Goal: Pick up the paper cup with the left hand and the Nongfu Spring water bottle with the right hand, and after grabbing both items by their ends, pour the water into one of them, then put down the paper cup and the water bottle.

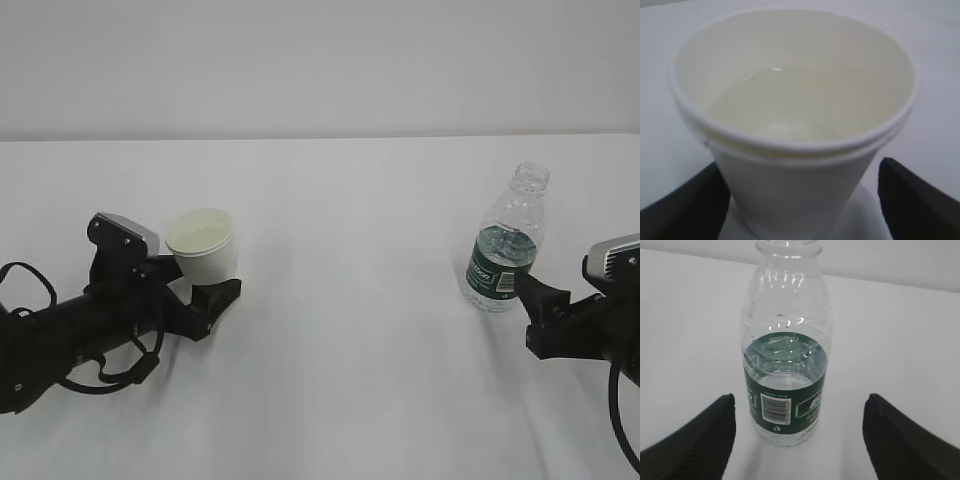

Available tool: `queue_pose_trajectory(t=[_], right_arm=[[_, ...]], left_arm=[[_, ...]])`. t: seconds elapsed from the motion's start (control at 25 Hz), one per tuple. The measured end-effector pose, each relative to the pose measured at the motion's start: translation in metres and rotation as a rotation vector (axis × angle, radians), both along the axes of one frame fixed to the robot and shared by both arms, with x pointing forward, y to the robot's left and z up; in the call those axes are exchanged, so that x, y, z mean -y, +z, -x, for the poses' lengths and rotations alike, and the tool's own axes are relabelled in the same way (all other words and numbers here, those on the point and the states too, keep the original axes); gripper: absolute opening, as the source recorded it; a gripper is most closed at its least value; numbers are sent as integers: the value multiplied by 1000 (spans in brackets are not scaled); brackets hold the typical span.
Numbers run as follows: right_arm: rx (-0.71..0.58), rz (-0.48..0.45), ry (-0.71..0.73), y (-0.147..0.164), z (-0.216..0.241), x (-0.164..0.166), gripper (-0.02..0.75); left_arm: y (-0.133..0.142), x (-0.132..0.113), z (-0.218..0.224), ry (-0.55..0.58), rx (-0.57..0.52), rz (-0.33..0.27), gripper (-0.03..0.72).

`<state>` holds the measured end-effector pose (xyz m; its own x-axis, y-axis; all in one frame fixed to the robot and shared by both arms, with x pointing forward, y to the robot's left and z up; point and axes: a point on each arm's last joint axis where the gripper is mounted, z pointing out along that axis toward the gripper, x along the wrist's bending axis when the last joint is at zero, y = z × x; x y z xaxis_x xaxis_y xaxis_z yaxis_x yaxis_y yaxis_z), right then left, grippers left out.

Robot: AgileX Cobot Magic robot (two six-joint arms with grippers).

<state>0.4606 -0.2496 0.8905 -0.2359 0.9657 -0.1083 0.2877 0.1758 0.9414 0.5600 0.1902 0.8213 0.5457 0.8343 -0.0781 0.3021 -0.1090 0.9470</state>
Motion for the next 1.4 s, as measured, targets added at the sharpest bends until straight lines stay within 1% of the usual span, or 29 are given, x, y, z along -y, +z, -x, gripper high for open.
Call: queue_pose_trajectory(t=[0.16, 0.28, 0.52, 0.68, 0.76, 0.84, 1.08, 1.24, 1.4], right_arm=[[-18, 4, 0, -2, 5, 1, 593], [-40, 9, 0, -5, 11, 3, 593], [-29, 5, 2, 1, 24, 5, 593], [41, -11, 3, 17, 30, 6, 593], [86, -25, 2, 27, 31, 7, 592], [133, -44, -4, 36, 33, 8, 592], [246, -90, -57, 59, 38, 13, 592], [307, -110, -73, 71, 41, 16, 593], [328, -127, -94, 78, 45, 18, 589]], left_arm=[[-4, -4, 10, 22, -30, -1, 683], [-2, -6, 17, 29, -43, -3, 672], [13, -10, 27, 48, -33, 2, 635], [28, -14, 30, 79, -5, 17, 629], [36, -16, 32, 109, -6, 53, 624], [45, -17, 34, 124, 6, 74, 618], [67, -20, 44, 130, 47, 100, 601], [91, -22, 49, 132, 114, 129, 595], [118, -23, 52, 135, 203, 158, 593]])
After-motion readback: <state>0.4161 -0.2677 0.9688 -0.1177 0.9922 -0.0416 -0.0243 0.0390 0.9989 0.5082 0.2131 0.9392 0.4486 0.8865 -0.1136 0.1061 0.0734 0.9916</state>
